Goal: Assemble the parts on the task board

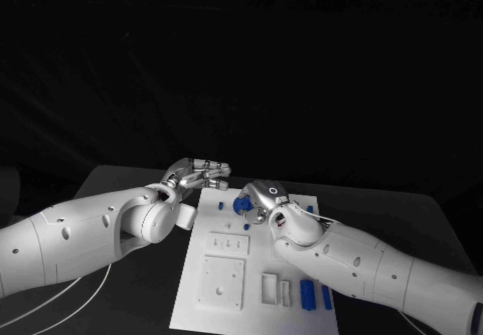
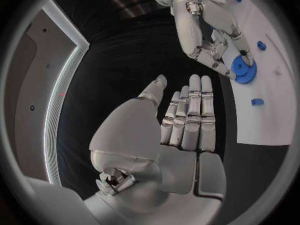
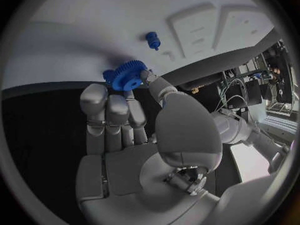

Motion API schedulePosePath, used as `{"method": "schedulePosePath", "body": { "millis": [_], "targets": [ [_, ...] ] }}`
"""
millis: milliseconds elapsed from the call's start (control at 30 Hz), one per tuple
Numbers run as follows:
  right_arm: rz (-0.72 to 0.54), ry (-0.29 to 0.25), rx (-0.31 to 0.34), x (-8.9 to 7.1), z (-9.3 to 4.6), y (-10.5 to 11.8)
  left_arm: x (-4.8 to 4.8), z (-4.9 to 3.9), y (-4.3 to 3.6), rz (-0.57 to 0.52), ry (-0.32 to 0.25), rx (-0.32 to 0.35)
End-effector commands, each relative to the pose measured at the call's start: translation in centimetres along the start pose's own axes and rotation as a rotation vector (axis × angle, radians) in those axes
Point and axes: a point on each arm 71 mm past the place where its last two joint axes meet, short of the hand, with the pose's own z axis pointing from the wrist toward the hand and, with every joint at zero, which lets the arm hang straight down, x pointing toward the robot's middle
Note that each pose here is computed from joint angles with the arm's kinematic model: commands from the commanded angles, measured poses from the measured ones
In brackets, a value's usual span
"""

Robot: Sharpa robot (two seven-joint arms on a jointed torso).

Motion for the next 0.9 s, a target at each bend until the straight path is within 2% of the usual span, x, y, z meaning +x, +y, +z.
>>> {"method": "schedulePosePath", "body": {
  "millis": [33, 900],
  "targets": [
    [-0.002, 0.024, -0.015, 0.36, -0.04, 0.34, 0.25, 0.06, -0.13, 0.001, 0.011, 0.010],
    [0.025, 0.035, 0.007, 0.68, -0.06, -0.08, 0.23, 0.12, -0.11, 0.002, 0.010, 0.010]
  ]
}}
